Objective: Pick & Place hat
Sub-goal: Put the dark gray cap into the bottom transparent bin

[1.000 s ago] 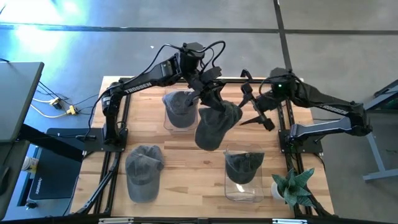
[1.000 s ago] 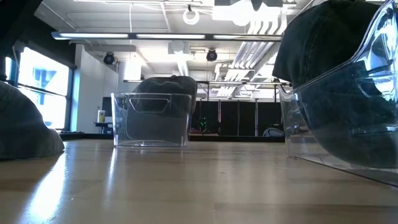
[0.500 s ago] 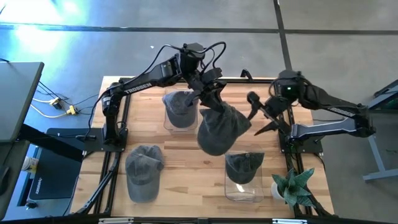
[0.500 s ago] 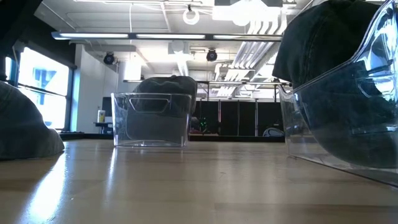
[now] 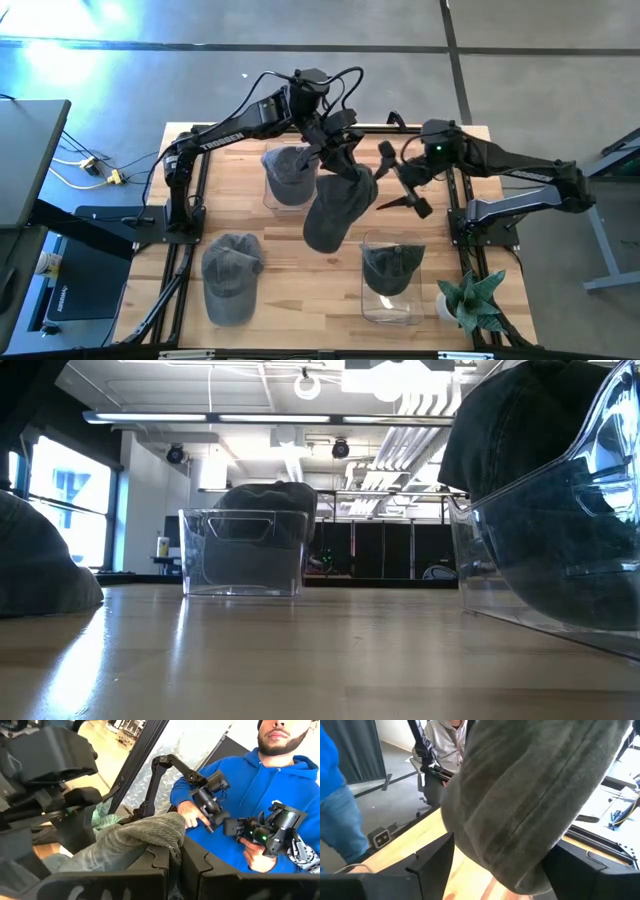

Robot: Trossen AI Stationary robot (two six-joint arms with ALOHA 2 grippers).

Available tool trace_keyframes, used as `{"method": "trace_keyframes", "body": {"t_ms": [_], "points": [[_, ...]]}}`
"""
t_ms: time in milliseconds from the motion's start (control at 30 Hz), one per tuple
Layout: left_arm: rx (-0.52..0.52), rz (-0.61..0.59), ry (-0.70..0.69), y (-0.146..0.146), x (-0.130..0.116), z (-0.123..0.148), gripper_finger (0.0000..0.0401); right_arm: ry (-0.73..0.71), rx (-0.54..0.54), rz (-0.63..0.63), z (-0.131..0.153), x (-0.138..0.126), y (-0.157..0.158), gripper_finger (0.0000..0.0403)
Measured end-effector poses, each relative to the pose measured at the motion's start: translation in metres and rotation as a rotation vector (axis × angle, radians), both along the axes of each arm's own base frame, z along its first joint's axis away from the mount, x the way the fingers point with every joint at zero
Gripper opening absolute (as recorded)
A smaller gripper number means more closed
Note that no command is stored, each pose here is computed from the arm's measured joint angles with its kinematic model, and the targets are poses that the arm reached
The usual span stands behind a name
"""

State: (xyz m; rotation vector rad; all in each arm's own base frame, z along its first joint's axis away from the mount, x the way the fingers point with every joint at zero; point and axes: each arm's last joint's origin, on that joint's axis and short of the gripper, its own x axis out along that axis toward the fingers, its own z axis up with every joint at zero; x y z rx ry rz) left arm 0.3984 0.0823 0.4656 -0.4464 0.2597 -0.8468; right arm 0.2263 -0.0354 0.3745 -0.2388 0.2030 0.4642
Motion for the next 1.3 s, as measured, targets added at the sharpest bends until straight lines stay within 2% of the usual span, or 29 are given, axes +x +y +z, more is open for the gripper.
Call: {"method": "trace_keyframes", "body": {"t_ms": [100,167,333,400,467,600,667,733,933,1000,1067,1300], "points": [[-0.004,0.002,0.016,0.000,0.000,-0.001,0.0010,-0.004,0.017,0.001,0.000,0.001,0.000,0.0289],[-0.004,0.002,0.016,0.000,0.000,-0.001,0.0010,-0.010,0.055,0.066,0.003,-0.001,0.002,0.0290],[-0.010,-0.003,0.035,0.000,0.000,-0.003,0.0010,0.099,0.346,0.286,0.013,-0.018,0.009,0.0274],[-0.008,0.004,0.034,0.000,0.000,-0.003,0.0010,0.115,0.394,0.315,0.018,-0.026,0.009,0.0267],[-0.006,0.006,0.029,0.000,0.000,-0.002,0.0010,0.083,0.361,0.248,0.021,-0.032,0.009,0.0261],[-0.006,0.009,0.030,0.000,0.000,-0.003,0.0010,-0.011,0.194,-0.025,0.023,-0.036,0.006,0.0263],[-0.006,0.010,0.029,0.000,0.000,-0.002,0.0010,-0.020,0.155,-0.097,0.022,-0.033,0.004,0.0268],[-0.006,0.010,0.029,0.000,0.000,-0.002,0.0010,-0.008,0.148,-0.113,0.019,-0.027,0.003,0.0277],[-0.003,0.013,0.027,0.000,0.000,-0.003,0.0010,0.049,0.125,-0.029,0.004,-0.005,0.008,0.0290],[-0.001,0.019,0.026,0.000,0.000,-0.003,0.0010,0.068,0.122,-0.012,0.002,-0.004,0.012,0.0272],[0.000,0.020,0.025,0.001,0.000,-0.003,0.0010,0.082,0.125,0.000,0.001,-0.004,0.015,0.0234],[0.029,0.037,-0.006,0.003,0.000,-0.003,0.0010,0.134,0.214,-0.057,0.001,-0.003,0.023,0.0029]]}}
